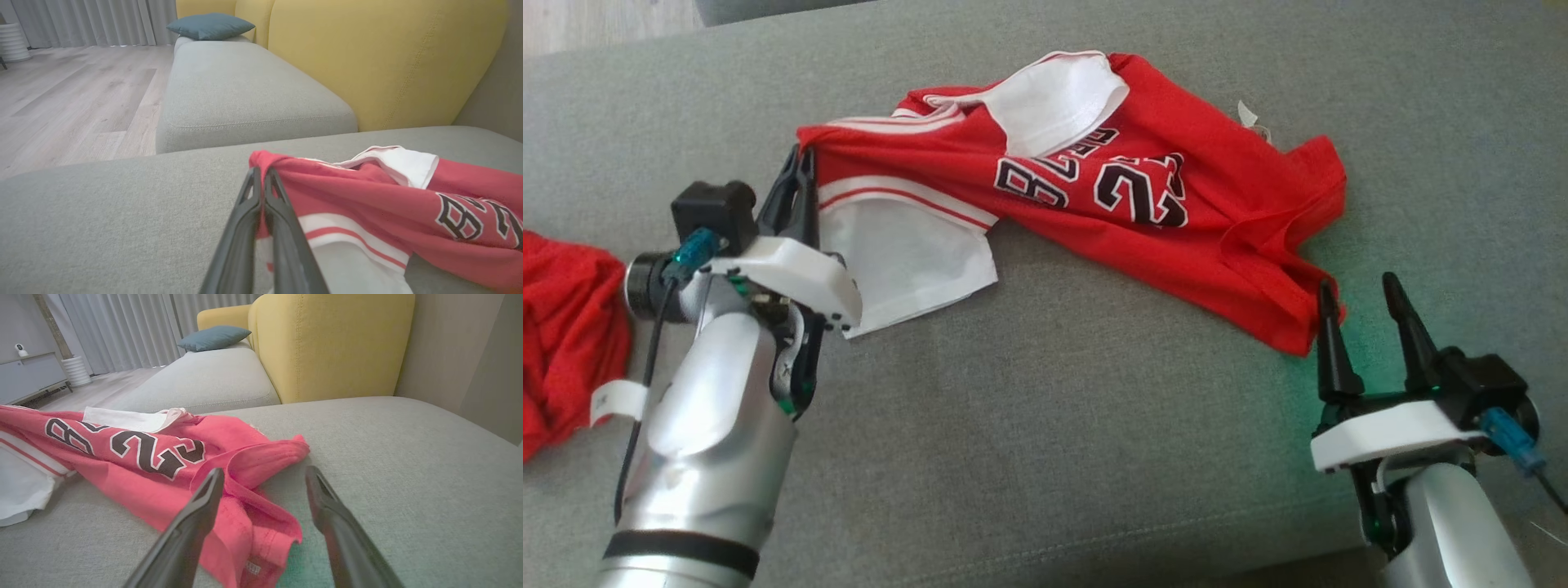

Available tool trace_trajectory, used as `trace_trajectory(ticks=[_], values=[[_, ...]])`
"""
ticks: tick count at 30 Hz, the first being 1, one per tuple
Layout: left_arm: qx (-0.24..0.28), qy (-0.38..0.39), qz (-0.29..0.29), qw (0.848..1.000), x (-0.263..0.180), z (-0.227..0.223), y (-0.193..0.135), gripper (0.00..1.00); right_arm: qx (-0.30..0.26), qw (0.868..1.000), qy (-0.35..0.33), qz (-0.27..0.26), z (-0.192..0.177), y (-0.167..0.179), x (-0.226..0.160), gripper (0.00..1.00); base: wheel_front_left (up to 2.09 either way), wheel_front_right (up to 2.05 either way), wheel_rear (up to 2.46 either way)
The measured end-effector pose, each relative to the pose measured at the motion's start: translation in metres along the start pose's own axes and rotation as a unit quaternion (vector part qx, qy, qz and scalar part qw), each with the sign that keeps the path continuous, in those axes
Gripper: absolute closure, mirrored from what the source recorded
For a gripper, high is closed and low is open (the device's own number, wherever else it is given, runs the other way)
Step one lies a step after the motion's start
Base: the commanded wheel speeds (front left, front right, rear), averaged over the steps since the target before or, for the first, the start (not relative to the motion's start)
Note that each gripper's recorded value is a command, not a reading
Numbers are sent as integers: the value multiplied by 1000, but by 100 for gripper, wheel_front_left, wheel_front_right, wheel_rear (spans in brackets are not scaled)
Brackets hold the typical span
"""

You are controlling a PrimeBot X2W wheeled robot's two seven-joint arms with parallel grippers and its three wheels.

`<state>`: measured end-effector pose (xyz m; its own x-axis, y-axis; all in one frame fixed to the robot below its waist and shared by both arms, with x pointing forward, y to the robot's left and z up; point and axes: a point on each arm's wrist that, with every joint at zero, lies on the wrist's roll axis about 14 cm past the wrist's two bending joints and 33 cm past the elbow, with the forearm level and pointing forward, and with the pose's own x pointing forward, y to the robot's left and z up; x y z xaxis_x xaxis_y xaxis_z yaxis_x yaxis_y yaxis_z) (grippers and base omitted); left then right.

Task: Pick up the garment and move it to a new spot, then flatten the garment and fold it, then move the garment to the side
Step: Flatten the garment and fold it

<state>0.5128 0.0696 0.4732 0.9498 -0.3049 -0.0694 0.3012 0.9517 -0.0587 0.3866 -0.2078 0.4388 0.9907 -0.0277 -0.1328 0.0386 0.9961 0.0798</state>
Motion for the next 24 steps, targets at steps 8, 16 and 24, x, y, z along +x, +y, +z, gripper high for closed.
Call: trace_trajectory(ticks=[8,16,24], values=[[10,25,2,1000,-3,-18,1,0,3,1000,1,4,-1,3,1,0,0,0,0],[-13,-18,23,999,-35,3,3,0,5,1000,-17,16,11,11,2,0,0,0,0],[-34,-34,40,998,-81,4,-1,0,8,999,-24,34,16,24,6,0,0,0,0]])
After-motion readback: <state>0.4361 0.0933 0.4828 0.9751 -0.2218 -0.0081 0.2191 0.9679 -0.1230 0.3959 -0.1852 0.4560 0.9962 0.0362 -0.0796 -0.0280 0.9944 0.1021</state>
